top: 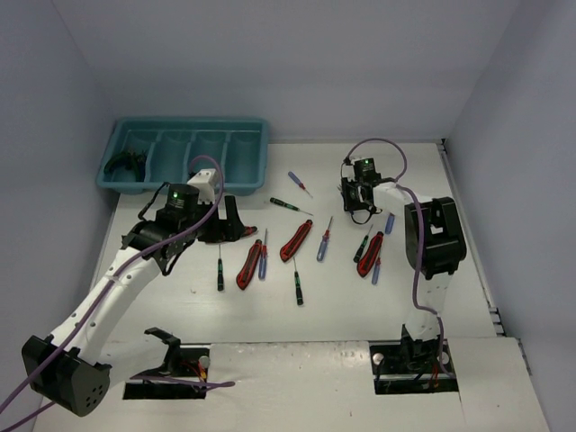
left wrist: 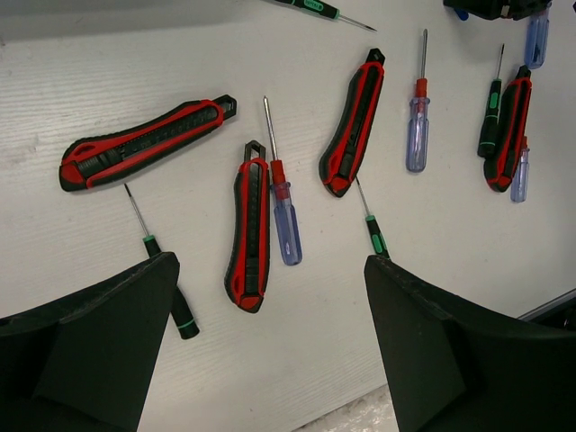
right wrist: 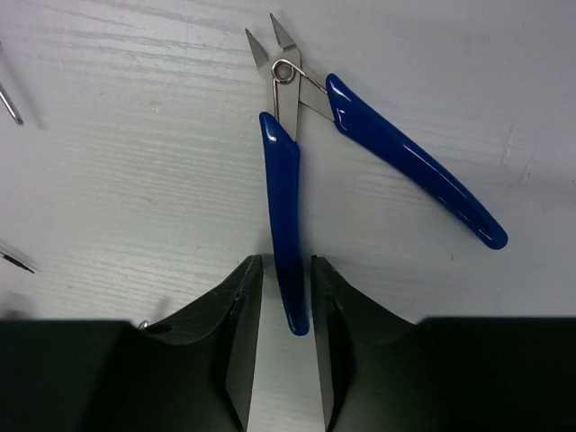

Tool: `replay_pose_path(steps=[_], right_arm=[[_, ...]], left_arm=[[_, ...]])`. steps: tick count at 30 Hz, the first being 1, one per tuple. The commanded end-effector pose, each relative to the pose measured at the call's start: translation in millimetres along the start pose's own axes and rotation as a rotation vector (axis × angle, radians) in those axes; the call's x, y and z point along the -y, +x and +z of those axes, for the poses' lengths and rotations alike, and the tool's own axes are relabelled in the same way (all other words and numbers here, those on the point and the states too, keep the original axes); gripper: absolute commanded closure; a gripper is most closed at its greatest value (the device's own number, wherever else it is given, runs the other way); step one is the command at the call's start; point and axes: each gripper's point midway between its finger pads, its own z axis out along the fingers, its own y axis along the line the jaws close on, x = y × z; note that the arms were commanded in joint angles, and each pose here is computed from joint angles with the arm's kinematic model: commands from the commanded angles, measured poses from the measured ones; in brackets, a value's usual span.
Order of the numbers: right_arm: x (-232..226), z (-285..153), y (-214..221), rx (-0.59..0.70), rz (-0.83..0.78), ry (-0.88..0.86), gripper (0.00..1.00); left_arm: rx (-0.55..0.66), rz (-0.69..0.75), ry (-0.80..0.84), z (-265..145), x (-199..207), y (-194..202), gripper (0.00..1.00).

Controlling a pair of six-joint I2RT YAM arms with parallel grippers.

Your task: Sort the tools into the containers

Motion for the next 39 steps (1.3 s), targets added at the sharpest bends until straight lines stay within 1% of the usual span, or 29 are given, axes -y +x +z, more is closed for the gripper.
replay_pose_path(steps=[1,4,9,10,13,16,17,22,23,26,32,35,39], right_arm=[[4,-2,-13,0.034,-0.012,0.06,0.85],[2,-17,-30,0.084,-0.015,0.061,1.0],[-20,-60,-67,0.207,-0.045,0.031,1.0],[-26,-62,-66,0.209,-0.05,0.023,1.0],[-49,-97,-81,0.291,-0.047,-0.011,1.0],[-73,-130,-90,0.364,-0.019,-0.082,1.0],[-82,-147,-96,0.403,-0.001,-0.122,1.0],[-135,-205,-100,0.497,0.0,-0.312,1.0],[-138,-213,-102,0.512,-0.001,-0.327,1.0],[-168,-246,-99,0.56,-0.03,-0.411,1.0],[-202,-281,-89,0.596,-0.068,-0.523,1.0],[-213,-294,-87,0.617,-0.09,-0.563,1.0],[-217,-302,-87,0.629,-0.101,-0.588,1.0]], left_arm=[[0.065,-0.02,0.026,-8,9,-15,0.18],[0.081,-0.03,0.034,-11,13,-21,0.18],[0.125,-0.081,0.061,-19,26,-44,0.18],[0.128,-0.093,0.064,-19,27,-45,0.18],[0.193,-0.147,0.11,-25,43,-71,0.18],[0.271,-0.169,0.2,-28,67,-95,0.18],[0.294,-0.176,0.224,-27,74,-101,0.18],[0.425,-0.264,0.363,-24,108,-136,0.18],[0.422,-0.27,0.36,-19,108,-136,0.19],[0.466,-0.256,0.421,-14,135,-152,0.22],[0.485,-0.162,0.468,-5,176,-161,0.25],[0.511,-0.163,0.45,-1,178,-163,0.29],[0.516,-0.162,0.441,3,178,-165,0.33]])
